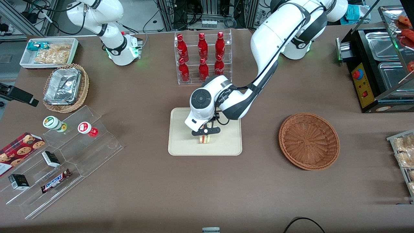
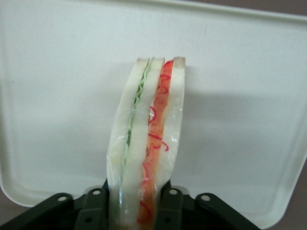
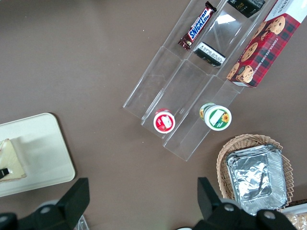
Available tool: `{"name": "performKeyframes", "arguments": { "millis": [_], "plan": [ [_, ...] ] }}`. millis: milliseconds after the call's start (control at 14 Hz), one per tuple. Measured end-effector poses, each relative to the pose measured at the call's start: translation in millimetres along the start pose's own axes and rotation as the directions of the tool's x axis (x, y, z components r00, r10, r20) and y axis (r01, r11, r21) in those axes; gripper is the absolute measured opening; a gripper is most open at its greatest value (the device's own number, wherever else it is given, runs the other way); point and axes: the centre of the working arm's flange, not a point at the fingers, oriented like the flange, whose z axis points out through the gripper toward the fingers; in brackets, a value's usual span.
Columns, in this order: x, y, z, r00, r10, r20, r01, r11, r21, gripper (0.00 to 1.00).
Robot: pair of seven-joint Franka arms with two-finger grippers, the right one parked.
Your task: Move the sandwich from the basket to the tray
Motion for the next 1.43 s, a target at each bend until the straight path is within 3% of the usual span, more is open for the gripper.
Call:
{"name": "performKeyframes", "arguments": {
  "millis": [143, 357, 643, 857, 1000, 1143, 1214, 1286, 1429],
  "plan": [
    [7.6, -1.2, -23.7, 0.999, -0.026, -0.023, 0.026, 1.0, -0.001, 0.68],
    [16.5, -18.6, -93.1, 0.996, -0.065, -0.053, 0.066, 0.997, 0.028, 0.97],
    [25.8, -82.8, -185.4, 0.984, -0.155, -0.083, 0.165, 0.977, 0.136, 1.0],
    [47.6, -153.4, -212.0, 0.996, -0.086, -0.038, 0.093, 0.969, 0.231, 1.0],
    [69.6, -212.0, -216.0, 1.0, -0.017, 0.013, 0.013, 0.966, 0.26, 1.0],
    [87.7, -277.6, -230.6, 0.996, 0.036, 0.076, -0.054, 0.966, 0.253, 1.0],
    [94.4, -313.4, -242.9, 0.992, 0.05, 0.112, -0.075, 0.97, 0.23, 1.0],
    [99.0, -348.9, -257.9, 0.987, 0.073, 0.14, -0.099, 0.977, 0.191, 1.0],
    [98.3, -416.3, -293.6, 0.981, 0.112, 0.161, -0.131, 0.985, 0.115, 1.0]
  ]
}}
